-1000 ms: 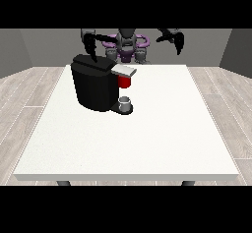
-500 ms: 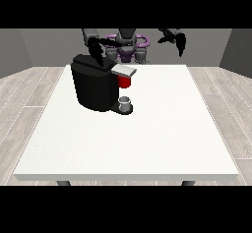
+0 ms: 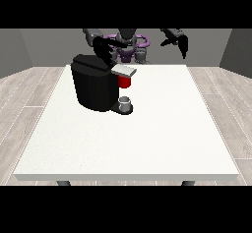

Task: Insert the coffee pod into the coffee machine and close the lid

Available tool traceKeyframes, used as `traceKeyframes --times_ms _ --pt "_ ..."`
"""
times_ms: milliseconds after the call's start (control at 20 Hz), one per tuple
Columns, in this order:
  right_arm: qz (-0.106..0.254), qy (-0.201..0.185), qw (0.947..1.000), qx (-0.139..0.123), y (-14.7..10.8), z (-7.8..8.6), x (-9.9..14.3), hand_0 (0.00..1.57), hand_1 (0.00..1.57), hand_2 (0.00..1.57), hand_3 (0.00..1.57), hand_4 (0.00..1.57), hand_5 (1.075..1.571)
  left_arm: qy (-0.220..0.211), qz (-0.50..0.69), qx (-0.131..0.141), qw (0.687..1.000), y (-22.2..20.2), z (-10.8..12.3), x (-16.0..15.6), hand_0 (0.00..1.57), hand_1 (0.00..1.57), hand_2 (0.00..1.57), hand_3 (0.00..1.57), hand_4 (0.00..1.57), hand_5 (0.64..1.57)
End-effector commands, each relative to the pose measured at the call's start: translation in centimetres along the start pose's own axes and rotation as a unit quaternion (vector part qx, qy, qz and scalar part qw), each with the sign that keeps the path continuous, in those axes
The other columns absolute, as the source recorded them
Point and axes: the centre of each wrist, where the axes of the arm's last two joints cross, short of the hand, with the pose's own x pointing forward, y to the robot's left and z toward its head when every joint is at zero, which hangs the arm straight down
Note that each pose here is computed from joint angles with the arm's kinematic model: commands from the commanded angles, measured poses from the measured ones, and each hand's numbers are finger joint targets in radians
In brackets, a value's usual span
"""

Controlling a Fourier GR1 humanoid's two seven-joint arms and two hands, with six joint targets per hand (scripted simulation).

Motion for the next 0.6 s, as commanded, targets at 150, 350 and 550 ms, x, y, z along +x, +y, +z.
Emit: traceKeyframes --times_ms 150,350,550 --pt "0.027 -0.042 0.9986 0.016 1.6 -2.3 4.3 0.0 0.0 0.0 0.0 0.0 1.571 -0.018 -0.01 -0.006 1.0 -1.0 -1.1 1.5 0.0 0.0 0.0 0.0 0.38 1.571" --pt "0.033 -0.042 0.9981 0.03 5.4 -2.5 4.5 0.0 0.0 0.0 0.0 0.0 1.571 -0.008 -0.008 -0.015 1.0 -0.1 -0.9 1.3 0.0 0.0 0.0 0.0 0.33 1.571" --pt "0.084 -0.068 0.9923 0.06 6.9 -3.0 7.2 0.0 0.0 0.0 0.0 0.1 1.571 -0.002 -0.001 -0.001 1.0 -0.8 -0.4 -0.2 0.0 0.0 0.0 0.0 0.33 1.571"
